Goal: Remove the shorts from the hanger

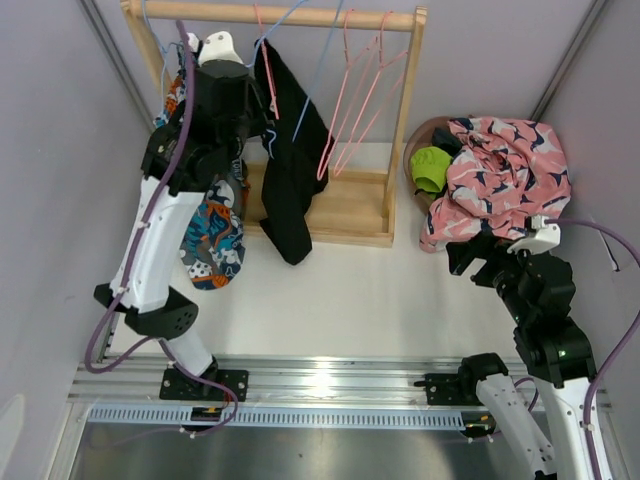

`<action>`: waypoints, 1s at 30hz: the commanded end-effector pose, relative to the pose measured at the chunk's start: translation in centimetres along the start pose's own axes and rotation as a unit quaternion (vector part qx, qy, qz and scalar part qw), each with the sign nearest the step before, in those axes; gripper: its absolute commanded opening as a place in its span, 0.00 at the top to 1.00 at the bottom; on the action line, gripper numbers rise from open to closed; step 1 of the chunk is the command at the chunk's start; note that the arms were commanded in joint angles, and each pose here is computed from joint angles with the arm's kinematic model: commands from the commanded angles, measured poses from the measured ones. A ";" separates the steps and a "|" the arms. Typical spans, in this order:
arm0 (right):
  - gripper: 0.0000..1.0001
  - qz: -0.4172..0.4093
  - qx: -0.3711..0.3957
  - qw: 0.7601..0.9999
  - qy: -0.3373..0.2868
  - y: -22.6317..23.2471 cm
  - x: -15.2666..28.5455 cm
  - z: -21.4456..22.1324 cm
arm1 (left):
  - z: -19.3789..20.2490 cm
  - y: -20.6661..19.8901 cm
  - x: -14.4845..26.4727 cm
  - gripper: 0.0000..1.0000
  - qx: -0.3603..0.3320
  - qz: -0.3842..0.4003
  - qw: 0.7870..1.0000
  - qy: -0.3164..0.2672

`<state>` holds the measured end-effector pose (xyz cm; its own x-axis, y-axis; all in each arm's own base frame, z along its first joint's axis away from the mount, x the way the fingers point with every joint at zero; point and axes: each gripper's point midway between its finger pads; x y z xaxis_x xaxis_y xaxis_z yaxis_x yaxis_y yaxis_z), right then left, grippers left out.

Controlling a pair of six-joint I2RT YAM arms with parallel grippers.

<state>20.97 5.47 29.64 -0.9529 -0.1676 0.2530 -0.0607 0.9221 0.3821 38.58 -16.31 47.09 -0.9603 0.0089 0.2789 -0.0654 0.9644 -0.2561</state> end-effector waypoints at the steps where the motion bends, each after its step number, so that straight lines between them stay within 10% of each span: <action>1: 0.02 -0.024 -0.005 1.000 0.001 0.8 0.1 0.3 | -2.2 -0.7 2.6 1.00 0.009 0.038 0.999 -0.032; 16: 0.03 -0.140 0.013 0.990 -0.005 5.0 2.8 -0.8 | 5.9 9.0 4.6 1.00 -0.129 -0.181 0.972 0.078; 30: 0.02 -0.123 0.037 0.991 -0.020 4.2 5.7 -1.2 | 10.4 9.1 -1.3 1.00 -0.064 -0.216 0.961 0.158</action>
<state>16.77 8.54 32.11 -0.9069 -0.3879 0.1644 -0.2974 0.8658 0.4025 36.51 -11.65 35.81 -0.7776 -0.3243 0.5387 -0.3412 0.9373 0.0718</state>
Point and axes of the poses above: each gripper's point midway between its finger pads, its own x axis back along the fingers, its own y axis along the line the jaws close on, z = x × y
